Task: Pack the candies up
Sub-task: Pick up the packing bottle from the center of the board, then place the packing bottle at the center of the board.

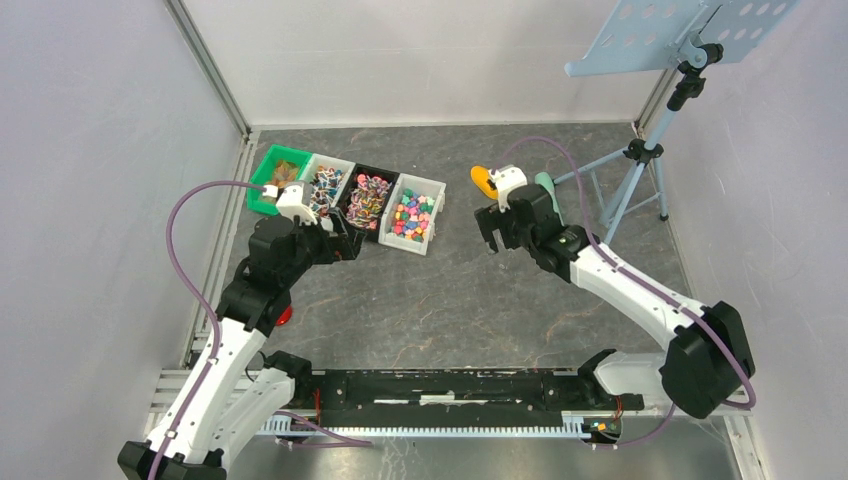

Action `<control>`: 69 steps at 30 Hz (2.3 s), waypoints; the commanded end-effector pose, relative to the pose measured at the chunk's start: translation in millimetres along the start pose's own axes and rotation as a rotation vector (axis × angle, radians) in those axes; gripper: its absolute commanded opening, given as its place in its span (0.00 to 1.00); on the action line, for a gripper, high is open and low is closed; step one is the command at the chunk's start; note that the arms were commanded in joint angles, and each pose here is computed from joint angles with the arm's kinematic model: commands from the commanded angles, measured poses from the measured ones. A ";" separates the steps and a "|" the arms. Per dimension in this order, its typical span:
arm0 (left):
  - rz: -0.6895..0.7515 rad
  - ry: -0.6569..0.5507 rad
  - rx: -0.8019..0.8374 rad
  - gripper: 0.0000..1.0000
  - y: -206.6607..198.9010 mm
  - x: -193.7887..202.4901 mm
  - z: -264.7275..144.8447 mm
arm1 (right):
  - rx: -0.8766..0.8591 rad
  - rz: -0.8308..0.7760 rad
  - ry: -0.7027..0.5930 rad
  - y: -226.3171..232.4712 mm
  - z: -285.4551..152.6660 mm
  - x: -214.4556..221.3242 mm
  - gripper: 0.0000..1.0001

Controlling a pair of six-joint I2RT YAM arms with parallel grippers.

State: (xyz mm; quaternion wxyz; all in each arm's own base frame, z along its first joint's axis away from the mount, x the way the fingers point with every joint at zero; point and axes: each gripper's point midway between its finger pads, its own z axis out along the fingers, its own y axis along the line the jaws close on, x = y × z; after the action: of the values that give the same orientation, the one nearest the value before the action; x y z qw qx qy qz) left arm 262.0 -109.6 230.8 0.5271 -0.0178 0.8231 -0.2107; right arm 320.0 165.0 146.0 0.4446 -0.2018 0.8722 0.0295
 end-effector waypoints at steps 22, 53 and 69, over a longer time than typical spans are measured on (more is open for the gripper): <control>0.071 -0.030 -0.021 0.99 2.5 -4.5 -4.0 | -0.101 -0.031 0.088 1.7 15.4 18.9 0.82; 0.136 -0.111 -0.161 0.94 26.4 -21.9 -31.7 | -0.361 -0.080 0.038 107.2 -24.5 16.9 0.61; 0.108 -0.276 -0.274 0.93 47.4 -43.4 -62.1 | -0.516 -0.168 0.047 223.3 -35.3 3.9 0.63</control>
State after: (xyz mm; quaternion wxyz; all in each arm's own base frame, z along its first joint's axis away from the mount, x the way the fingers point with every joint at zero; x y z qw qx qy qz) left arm 232.9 -41.0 264.0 0.6197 -0.0778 0.7767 -0.0819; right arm 204.0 339.9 116.1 0.3377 -0.3937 0.8336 0.1902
